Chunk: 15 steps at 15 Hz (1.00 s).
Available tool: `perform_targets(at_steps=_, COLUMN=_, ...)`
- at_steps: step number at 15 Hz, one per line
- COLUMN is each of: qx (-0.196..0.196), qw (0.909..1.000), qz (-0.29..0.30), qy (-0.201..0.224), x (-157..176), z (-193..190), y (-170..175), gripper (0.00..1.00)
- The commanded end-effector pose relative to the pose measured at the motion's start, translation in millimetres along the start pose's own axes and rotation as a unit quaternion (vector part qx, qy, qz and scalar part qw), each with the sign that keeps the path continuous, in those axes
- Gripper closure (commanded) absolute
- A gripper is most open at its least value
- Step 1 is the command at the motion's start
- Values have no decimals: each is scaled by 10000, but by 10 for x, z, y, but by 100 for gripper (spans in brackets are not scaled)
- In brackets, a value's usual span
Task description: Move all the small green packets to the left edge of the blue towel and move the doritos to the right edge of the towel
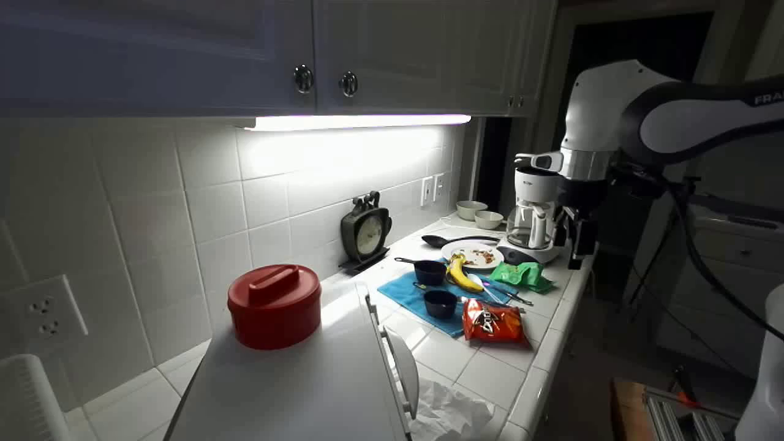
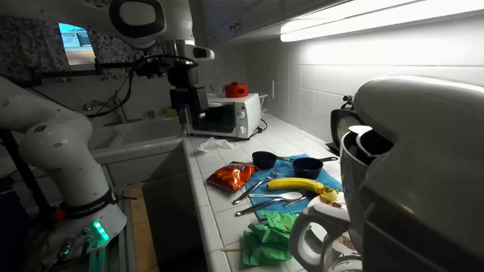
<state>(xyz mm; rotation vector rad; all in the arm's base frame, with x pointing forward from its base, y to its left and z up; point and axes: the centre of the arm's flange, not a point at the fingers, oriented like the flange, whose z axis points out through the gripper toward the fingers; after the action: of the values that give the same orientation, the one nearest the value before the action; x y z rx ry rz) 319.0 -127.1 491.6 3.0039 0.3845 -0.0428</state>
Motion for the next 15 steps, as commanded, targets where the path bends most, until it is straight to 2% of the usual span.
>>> perform_targets(at_steps=1, qx=0, qw=10000, qz=0, qy=0, x=0, z=0, y=0, gripper=0)
perform_targets(at_steps=15, qx=9, qw=10000, qz=25, qy=-15, x=7, z=26, y=16, gripper=0)
